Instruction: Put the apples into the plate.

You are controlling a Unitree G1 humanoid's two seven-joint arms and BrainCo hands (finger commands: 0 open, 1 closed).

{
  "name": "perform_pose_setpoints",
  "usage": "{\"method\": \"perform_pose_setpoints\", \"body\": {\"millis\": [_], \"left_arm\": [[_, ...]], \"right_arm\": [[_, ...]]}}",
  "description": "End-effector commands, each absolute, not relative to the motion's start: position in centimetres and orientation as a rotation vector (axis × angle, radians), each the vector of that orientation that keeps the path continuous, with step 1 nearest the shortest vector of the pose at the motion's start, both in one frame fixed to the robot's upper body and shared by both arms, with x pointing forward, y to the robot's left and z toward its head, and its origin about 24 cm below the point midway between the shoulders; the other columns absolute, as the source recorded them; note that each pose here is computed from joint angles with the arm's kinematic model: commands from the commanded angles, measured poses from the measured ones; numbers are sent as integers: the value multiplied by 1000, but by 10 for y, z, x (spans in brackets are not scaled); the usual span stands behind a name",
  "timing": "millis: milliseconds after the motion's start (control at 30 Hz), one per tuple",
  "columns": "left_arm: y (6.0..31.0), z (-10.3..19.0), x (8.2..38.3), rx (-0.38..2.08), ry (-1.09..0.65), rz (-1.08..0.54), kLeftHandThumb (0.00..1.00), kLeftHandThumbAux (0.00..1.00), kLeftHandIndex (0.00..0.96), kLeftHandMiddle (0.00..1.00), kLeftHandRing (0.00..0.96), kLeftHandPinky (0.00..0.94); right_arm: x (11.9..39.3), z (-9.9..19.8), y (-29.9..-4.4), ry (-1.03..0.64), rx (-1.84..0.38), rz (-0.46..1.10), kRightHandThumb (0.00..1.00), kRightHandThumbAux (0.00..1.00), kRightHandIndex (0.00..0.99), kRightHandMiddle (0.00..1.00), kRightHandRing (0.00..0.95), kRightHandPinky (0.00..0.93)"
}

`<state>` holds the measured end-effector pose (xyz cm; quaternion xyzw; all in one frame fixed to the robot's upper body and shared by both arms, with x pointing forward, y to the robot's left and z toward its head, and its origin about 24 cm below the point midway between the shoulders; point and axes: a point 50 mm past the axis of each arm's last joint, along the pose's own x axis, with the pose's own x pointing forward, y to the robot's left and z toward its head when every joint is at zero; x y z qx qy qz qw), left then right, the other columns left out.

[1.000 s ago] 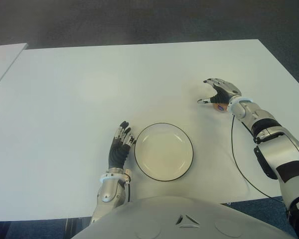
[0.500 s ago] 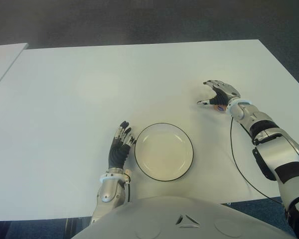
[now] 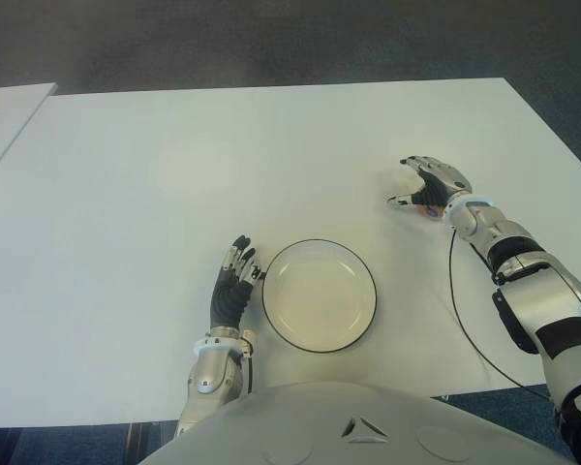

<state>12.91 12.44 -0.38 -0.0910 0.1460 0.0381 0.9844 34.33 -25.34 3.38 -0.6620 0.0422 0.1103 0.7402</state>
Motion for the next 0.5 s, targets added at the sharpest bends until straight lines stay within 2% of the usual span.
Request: {"method": "perform_pose_setpoints", "body": {"millis": [33, 500], "left_arm": [[125, -17, 120, -175, 376, 76, 197, 629, 8, 66, 92, 134], [126, -17, 119, -184, 364, 70, 206, 629, 4, 56, 79, 113]], "right_arm": [[327, 13, -267, 210, -1469, 253, 337, 419, 0, 0, 0, 49], [322, 9, -276, 264, -1483, 237, 316, 437, 0, 0, 0, 46]]}}
